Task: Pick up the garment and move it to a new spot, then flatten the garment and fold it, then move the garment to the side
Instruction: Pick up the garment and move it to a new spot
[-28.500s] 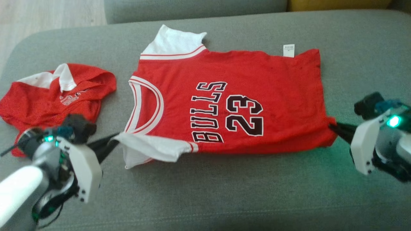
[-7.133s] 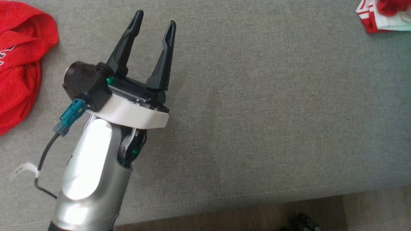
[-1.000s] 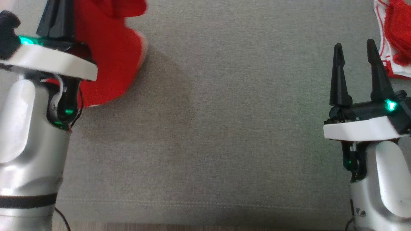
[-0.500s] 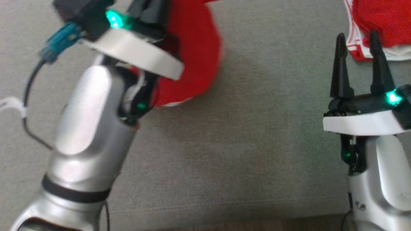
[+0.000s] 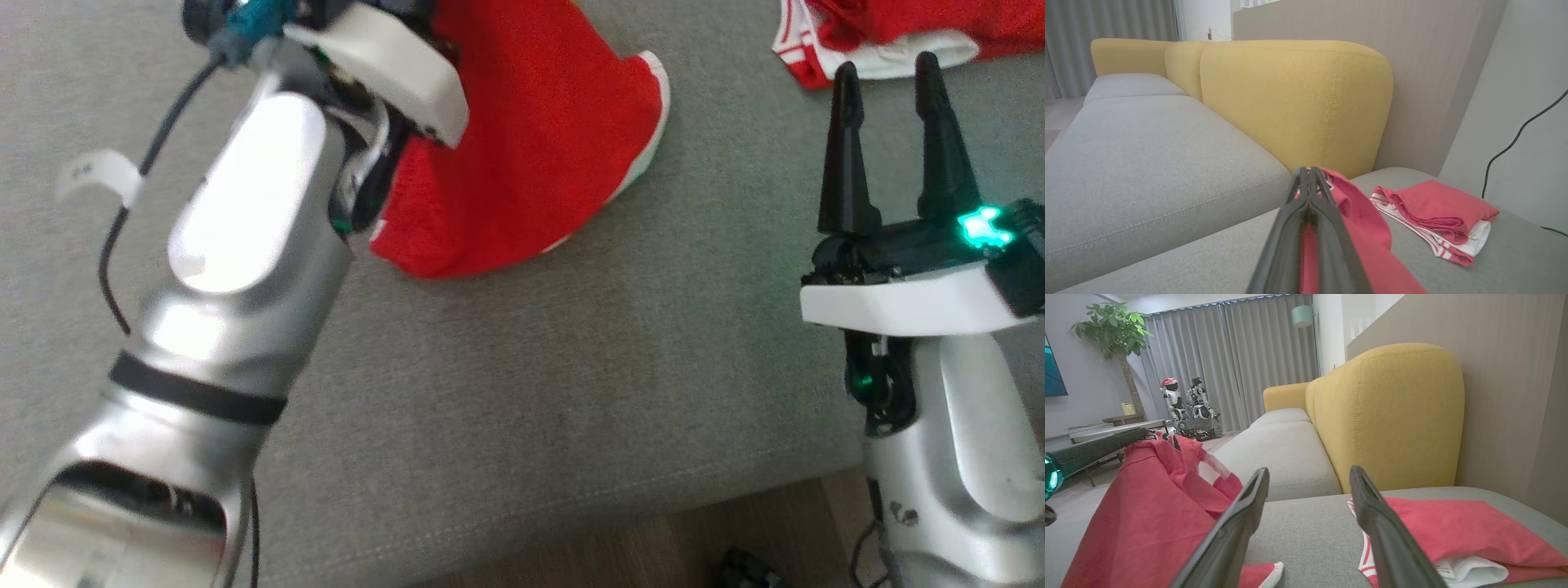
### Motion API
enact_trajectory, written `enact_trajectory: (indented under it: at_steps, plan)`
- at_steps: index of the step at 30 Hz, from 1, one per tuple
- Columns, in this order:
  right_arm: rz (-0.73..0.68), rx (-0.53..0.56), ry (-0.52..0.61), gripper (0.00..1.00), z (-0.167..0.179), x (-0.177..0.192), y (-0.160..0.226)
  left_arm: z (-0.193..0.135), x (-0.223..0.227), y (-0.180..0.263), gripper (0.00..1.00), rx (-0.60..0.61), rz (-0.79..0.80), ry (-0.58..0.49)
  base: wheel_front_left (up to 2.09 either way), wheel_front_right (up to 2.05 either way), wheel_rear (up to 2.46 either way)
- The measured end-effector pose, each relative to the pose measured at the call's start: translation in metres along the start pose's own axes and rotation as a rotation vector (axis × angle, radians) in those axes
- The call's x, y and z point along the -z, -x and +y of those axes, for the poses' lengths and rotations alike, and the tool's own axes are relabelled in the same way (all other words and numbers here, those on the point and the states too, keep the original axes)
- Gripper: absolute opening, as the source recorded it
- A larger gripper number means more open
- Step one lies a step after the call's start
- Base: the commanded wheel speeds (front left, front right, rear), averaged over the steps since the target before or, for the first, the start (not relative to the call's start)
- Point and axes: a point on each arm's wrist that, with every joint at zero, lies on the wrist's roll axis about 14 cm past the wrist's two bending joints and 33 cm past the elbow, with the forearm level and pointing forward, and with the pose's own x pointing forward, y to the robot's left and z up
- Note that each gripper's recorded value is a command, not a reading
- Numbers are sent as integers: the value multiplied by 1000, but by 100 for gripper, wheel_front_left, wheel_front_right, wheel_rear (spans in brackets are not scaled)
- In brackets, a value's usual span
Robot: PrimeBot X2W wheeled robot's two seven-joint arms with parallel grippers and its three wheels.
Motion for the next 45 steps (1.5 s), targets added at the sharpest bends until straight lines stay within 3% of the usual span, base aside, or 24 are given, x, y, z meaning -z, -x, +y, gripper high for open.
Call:
enact_trajectory:
  at_steps: [6,7,8,13,20,30,41,45]
  plan:
    - [12,18,11,100,-9,6,-1,12,27,-24,0,-23,15,-20,0,0,0]
    - [18,21,8,100,-10,8,0,14,35,-25,36,-30,37,-22,0,0,0]
    - [23,20,9,100,-10,10,0,16,45,-24,100,-36,61,-30,0,0,0]
    - [25,1,-3,100,-2,14,-4,30,68,-12,100,-86,139,-34,0,0,0]
    - [9,-50,-10,100,18,13,-14,59,20,6,100,-176,30,-24,0,0,0]
    - [-7,-64,-5,100,30,4,-14,96,5,108,100,-355,11,1,0,0,0]
    - [17,-109,-6,100,50,-2,6,76,8,213,100,-502,-3,95,0,0,0]
    - [30,-106,-8,100,49,0,14,65,14,228,100,-517,3,132,0,0,0]
